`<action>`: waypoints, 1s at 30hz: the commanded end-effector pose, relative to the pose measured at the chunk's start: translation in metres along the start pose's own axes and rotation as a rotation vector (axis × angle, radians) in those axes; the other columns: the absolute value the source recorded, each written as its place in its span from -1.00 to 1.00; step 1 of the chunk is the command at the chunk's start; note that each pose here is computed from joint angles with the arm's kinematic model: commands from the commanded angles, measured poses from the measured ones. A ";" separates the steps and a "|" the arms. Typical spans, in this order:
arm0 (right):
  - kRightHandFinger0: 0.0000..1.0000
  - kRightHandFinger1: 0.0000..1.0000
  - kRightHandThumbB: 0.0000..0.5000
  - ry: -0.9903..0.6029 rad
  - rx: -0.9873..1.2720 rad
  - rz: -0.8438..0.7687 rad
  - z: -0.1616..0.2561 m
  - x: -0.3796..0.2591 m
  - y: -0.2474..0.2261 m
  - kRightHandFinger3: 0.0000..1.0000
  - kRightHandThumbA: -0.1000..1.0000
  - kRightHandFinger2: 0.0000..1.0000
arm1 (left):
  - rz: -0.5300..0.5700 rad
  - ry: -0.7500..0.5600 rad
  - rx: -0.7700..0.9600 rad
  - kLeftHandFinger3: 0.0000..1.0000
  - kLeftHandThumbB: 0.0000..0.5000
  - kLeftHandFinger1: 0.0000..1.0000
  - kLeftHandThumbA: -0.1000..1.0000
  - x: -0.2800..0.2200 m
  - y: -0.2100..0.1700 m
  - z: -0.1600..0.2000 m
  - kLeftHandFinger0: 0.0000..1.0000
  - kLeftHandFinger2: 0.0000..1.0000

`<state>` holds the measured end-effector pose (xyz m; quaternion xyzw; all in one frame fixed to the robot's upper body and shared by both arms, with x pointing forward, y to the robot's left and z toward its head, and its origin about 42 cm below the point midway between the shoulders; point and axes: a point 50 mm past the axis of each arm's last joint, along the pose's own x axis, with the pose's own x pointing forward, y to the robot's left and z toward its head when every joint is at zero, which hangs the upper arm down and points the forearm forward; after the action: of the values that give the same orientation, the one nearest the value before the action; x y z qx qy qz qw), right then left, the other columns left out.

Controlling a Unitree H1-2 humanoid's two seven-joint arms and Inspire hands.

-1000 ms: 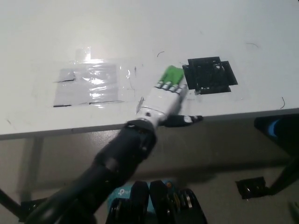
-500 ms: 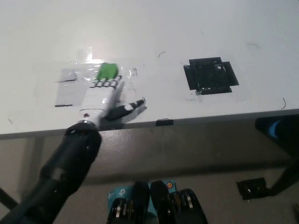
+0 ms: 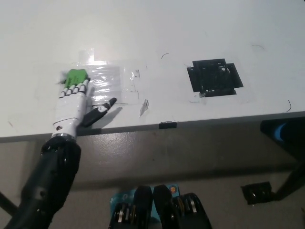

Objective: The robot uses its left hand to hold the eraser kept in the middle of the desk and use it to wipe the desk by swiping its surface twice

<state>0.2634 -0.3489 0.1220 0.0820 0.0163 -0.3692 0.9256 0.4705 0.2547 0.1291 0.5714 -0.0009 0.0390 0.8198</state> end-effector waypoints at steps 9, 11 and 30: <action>1.00 1.00 -1.00 -0.097 0.050 0.006 0.012 -0.001 -0.003 1.00 1.00 1.00 | -0.390 0.364 -0.015 1.00 0.99 1.00 1.00 -0.090 -0.088 -0.094 1.00 1.00; 1.00 1.00 -1.00 -0.090 0.049 0.006 0.012 0.000 -0.003 1.00 1.00 1.00 | -0.389 0.344 -0.043 1.00 0.99 1.00 1.00 -0.086 -0.085 -0.088 1.00 1.00; 1.00 1.00 -1.00 -0.067 0.016 0.009 0.011 -0.002 -0.012 1.00 1.00 1.00 | 0.444 -0.376 0.136 1.00 1.00 1.00 1.00 0.013 0.214 0.106 1.00 1.00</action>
<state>0.2559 -0.3513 0.1186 0.0796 0.0148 -0.3700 0.9255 0.4661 0.2330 0.2749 0.5850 -0.1996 0.0620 0.7836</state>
